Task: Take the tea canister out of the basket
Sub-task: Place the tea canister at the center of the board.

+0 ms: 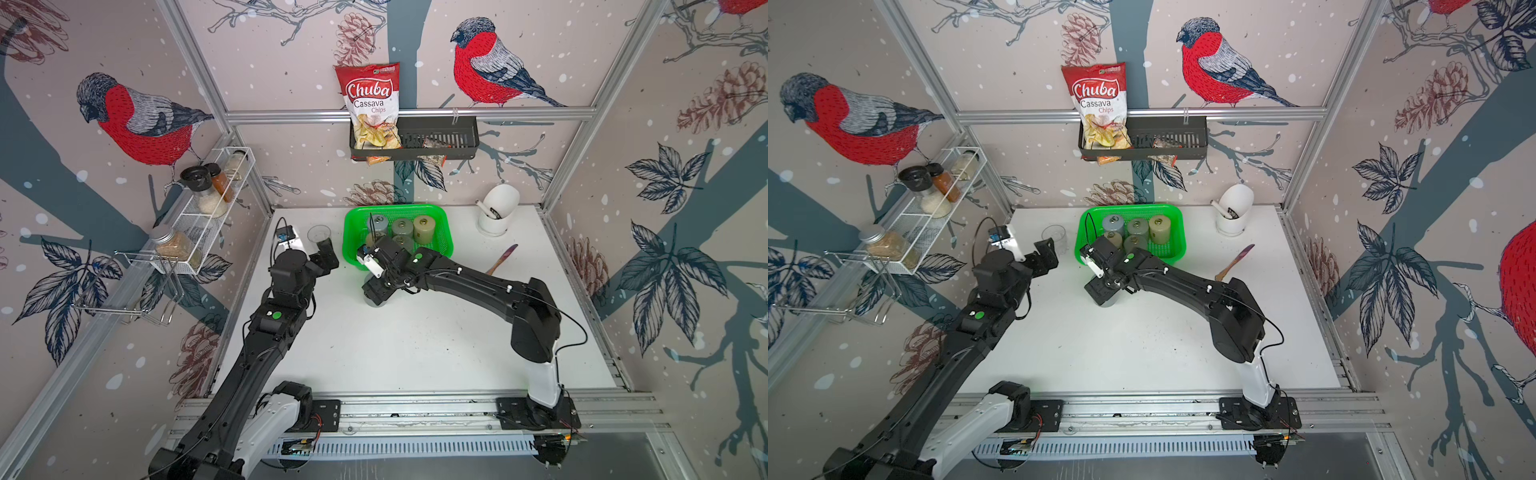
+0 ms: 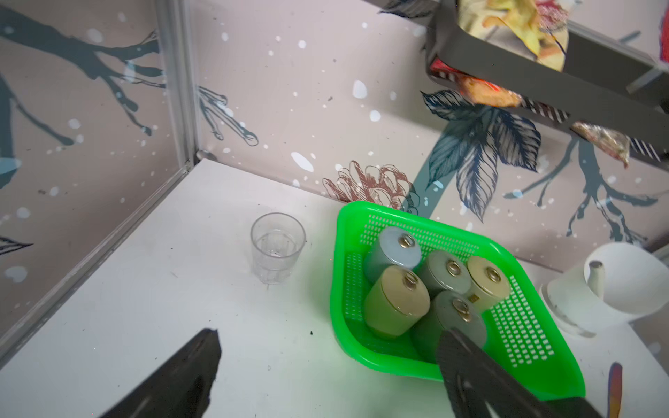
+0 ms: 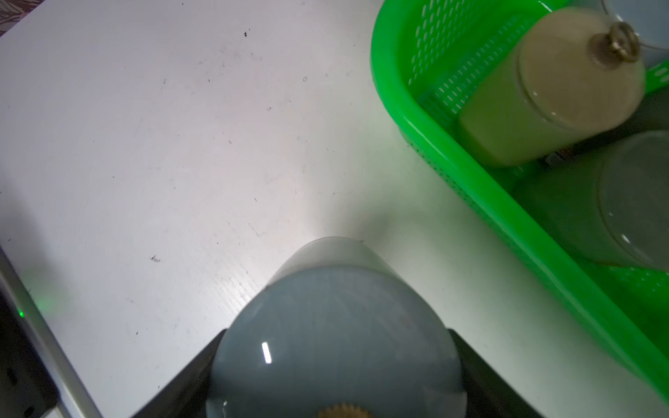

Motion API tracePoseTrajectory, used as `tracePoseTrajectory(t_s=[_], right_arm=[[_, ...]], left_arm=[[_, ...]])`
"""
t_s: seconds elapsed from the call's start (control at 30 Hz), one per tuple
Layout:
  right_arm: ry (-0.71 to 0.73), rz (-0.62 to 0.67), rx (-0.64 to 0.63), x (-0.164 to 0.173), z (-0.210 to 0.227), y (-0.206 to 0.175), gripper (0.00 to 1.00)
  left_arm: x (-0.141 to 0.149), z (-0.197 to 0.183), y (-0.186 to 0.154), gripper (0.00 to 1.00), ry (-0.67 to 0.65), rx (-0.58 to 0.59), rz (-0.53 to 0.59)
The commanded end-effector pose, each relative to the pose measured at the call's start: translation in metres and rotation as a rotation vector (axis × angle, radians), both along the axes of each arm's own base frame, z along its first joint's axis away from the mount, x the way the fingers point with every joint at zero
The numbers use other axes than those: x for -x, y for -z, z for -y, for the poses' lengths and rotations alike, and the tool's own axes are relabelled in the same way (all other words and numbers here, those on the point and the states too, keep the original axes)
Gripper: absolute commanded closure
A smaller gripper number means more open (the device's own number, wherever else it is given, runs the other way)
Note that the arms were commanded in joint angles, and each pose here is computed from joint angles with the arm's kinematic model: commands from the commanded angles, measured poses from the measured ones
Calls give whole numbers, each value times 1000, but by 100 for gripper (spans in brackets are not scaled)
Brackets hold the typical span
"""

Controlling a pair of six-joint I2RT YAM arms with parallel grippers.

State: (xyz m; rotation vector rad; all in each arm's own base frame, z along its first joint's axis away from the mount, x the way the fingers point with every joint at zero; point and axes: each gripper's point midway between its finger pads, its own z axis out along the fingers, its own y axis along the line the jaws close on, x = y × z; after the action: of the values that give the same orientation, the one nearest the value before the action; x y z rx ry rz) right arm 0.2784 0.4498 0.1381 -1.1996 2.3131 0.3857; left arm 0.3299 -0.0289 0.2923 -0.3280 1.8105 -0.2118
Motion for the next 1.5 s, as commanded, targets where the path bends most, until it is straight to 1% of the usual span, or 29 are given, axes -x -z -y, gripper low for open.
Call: tracePoseTrajectory(t_s=[0.0, 0.07, 0.2, 0.43, 0.6, 0.67, 0.7, 0.77, 0.8, 0.87, 1.0, 1.1, 1.33, 1.47], right_arm=[[41, 49, -47, -17, -23, 4, 85], [56, 50, -18, -21, -26, 18, 85], [76, 62, 11, -28, -30, 33, 85], [102, 80, 58, -37, -31, 47, 82], [106, 79, 65, -41, -34, 54, 81], [105, 73, 71, -42, -35, 57, 79], [103, 69, 77, -42, -35, 60, 77], [98, 62, 86, -41, -35, 63, 68], [96, 57, 87, -40, -35, 64, 62], [93, 46, 84, -38, -35, 66, 40], [86, 31, 73, -36, -35, 68, 21], [86, 27, 71, -36, -35, 69, 1], [91, 26, 44, -37, -35, 62, 0], [92, 38, 24, -37, -35, 50, 1]], left_arm=[[10, -1, 6, 2, 20, 38, -34], [13, -4, 8, 2, 7, 24, -47], [14, -3, 13, 2, 11, 22, -61], [11, 4, 21, 2, 49, 43, -66], [13, 7, 24, 2, 64, 54, -57], [13, 8, 25, 2, 72, 48, -60], [13, 9, 24, 2, 77, 42, -61], [13, 8, 27, 2, 78, 28, -73], [14, 8, 27, 2, 76, 24, -73], [14, 7, 28, 2, 74, 18, -78], [14, 8, 29, 2, 78, 18, -74], [14, 7, 29, 2, 78, 10, -76], [15, 8, 27, 2, 82, 12, -70], [15, 9, 24, 2, 89, 17, -61]])
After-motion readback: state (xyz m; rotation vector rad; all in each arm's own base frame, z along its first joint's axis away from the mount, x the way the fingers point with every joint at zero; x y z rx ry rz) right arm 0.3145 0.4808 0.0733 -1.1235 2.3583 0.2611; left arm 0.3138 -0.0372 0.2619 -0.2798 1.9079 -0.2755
